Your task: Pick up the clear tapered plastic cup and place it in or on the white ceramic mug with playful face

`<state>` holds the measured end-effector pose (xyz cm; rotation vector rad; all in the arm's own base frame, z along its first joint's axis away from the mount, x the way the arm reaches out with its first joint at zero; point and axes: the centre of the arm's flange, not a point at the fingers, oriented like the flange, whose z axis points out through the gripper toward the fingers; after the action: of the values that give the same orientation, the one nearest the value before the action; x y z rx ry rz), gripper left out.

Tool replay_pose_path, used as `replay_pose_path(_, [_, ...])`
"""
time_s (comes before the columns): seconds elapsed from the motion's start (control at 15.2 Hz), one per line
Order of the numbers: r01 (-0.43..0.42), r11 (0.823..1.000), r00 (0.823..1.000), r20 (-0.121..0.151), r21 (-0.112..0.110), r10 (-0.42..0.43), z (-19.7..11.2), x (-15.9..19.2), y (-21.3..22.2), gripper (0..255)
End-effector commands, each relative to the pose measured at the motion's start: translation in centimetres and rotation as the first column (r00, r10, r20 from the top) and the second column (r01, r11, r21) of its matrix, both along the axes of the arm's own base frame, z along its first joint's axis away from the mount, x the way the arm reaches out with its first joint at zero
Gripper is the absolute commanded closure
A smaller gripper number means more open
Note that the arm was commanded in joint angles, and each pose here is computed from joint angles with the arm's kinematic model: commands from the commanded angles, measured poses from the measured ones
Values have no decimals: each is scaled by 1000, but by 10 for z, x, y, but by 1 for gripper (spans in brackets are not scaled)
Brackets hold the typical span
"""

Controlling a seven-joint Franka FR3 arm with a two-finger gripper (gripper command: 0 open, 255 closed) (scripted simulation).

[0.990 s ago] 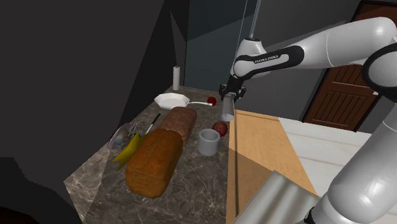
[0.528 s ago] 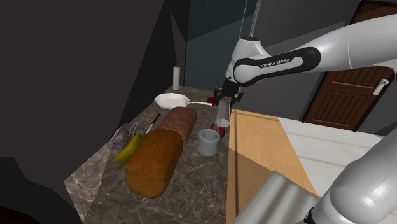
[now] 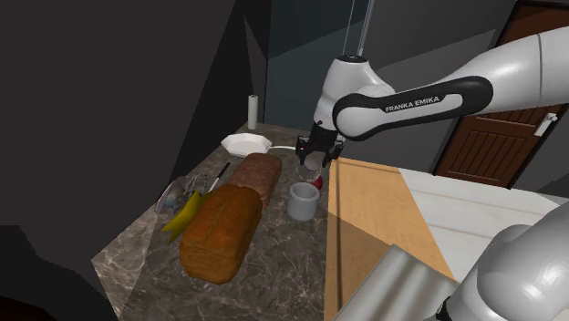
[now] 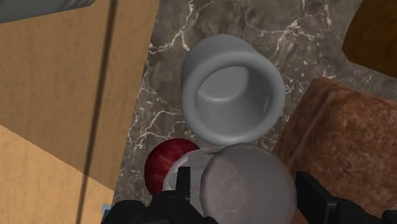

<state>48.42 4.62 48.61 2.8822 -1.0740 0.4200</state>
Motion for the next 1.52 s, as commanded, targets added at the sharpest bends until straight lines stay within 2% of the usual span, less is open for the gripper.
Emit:
replay_pose_path(0.0, [1,1000,1000,0,0,-1,0,-10,24,255])
replay_pose_path(0.26, [1,1000,1000,0,0,-1,0,-30,71,255])
replay_pose_path(1.12, [1,1000,1000,0,0,-1,-68,-30,71,255])
replay_pose_path(1.45, [1,1000,1000,0,0,-1,-68,-30,71,255])
